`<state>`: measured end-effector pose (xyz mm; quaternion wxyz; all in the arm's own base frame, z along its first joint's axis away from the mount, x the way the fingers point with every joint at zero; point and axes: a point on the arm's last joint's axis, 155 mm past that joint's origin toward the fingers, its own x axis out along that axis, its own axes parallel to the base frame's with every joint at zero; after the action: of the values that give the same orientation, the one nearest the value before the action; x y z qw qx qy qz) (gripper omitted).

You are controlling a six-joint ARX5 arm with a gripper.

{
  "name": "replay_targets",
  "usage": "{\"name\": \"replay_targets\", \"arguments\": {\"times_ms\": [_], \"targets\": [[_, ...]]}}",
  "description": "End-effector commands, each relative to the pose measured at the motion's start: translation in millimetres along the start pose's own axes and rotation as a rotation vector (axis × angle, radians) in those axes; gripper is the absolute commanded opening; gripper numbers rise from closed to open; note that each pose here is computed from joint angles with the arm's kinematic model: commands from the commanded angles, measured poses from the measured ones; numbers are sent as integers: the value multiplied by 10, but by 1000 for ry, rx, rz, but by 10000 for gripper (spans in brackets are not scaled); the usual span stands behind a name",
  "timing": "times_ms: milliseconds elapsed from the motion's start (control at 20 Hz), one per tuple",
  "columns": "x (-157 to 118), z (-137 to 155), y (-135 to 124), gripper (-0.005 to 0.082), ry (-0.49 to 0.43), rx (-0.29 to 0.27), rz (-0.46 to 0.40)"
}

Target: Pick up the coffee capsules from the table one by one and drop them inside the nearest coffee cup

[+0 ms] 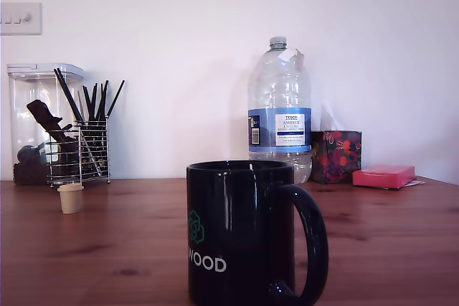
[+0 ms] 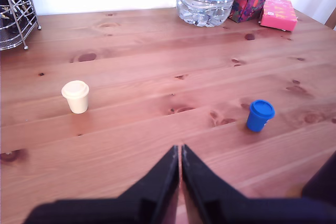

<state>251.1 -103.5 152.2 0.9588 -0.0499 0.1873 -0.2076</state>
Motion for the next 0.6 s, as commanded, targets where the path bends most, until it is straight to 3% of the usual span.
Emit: {"name": "replay_targets", "arguments": {"times_ms": [0, 450, 550], "targets": [[24, -91, 16, -19, 11, -11, 1], [24, -106, 20, -19, 17, -12, 3], [23, -58, 93, -19, -4, -9, 43]]}}
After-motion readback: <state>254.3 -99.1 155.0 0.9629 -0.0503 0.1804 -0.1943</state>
